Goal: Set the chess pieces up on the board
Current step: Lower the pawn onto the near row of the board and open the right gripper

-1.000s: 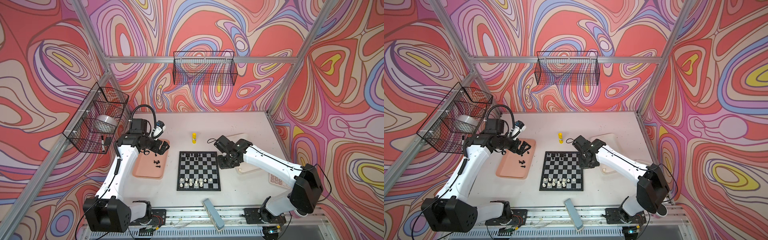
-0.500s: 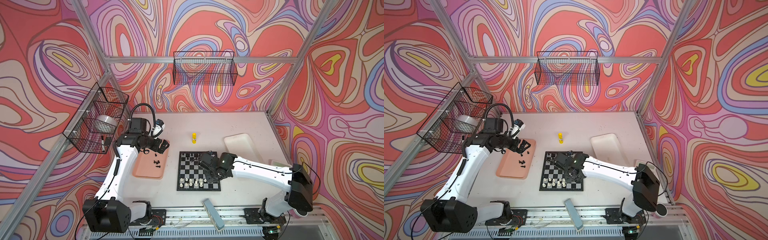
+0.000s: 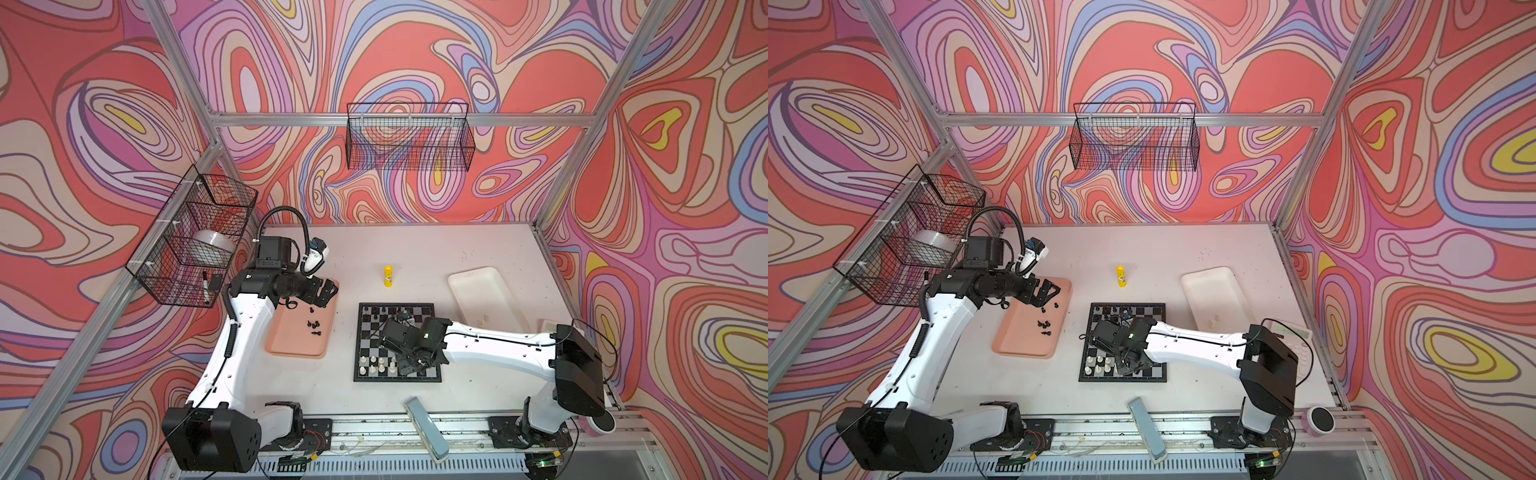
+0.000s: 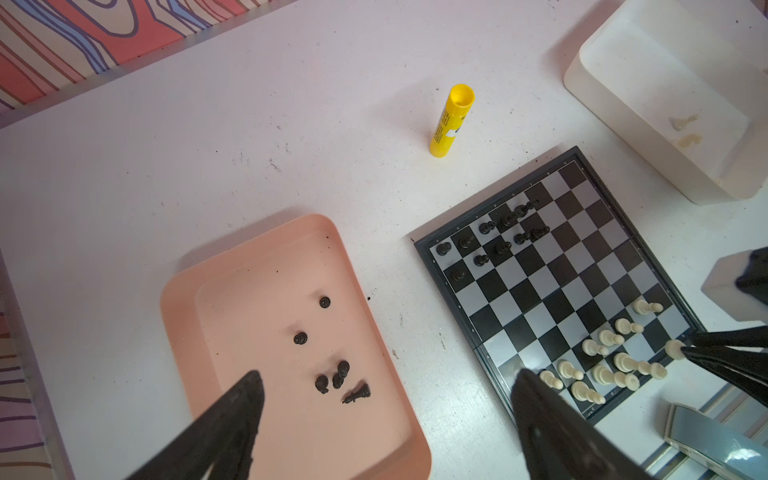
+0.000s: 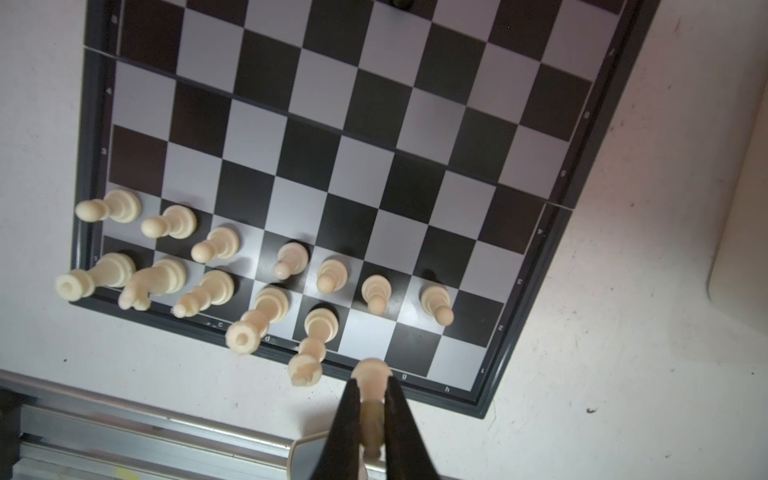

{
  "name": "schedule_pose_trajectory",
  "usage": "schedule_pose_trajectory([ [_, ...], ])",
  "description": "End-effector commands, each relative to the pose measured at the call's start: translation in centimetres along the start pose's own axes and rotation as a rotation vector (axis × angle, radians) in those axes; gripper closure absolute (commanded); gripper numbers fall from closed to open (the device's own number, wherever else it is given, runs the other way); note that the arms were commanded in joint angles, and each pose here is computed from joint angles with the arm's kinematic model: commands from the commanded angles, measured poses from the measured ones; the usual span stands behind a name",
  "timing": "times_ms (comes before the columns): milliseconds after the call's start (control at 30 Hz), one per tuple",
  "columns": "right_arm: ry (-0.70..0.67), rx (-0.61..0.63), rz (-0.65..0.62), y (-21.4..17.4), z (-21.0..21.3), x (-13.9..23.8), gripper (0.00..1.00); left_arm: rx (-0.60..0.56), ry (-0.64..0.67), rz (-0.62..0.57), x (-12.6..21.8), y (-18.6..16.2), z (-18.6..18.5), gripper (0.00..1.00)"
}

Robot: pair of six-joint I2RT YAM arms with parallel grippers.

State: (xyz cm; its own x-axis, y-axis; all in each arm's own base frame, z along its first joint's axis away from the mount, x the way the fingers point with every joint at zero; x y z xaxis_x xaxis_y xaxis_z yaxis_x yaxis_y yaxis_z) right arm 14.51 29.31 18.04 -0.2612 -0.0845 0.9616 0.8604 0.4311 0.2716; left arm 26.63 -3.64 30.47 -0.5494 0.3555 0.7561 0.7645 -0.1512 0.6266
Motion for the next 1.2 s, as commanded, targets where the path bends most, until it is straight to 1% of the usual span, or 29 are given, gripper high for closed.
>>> schedule_pose_trajectory([
  [0, -0.022, -0.018, -0.019, -0.1, 0.2, -0.9, 0.9, -0.008, 0.004, -0.024, 1.1, 0.1, -0.5, 0.06],
  [267, -0.033, -0.015, -0.001, -0.9, 0.6, -1.7, 0.9, -0.011, -0.013, -0.021, 1.8, 0.0, -0.9, 0.05],
  [633, -0.035, -0.017, 0.009, -1.5, 0.5, -2.7, 0.9, -0.02, -0.013, 0.004, 2.3, -1.2, -1.2, 0.04],
  [1167, -0.038, -0.013, 0.022, -1.8, 0.7, -4.1, 0.89, -0.013, -0.015, -0.003, 2.6, -1.1, -1.3, 0.04],
])
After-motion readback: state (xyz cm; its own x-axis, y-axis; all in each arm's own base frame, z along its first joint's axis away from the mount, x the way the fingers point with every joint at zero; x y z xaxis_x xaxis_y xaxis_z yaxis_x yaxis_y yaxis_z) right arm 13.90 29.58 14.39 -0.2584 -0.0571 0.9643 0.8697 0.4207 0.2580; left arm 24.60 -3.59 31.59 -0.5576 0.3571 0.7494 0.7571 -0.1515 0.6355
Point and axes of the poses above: each gripper's point midway between its finger pads, its own x axis back along the fingers, its own z axis along the line the jaws close on, y = z × x, the point moved 9 cm from there along x, back along the fingers, and after that the axes turned 12 degrees about x, right-handed, at the moved point
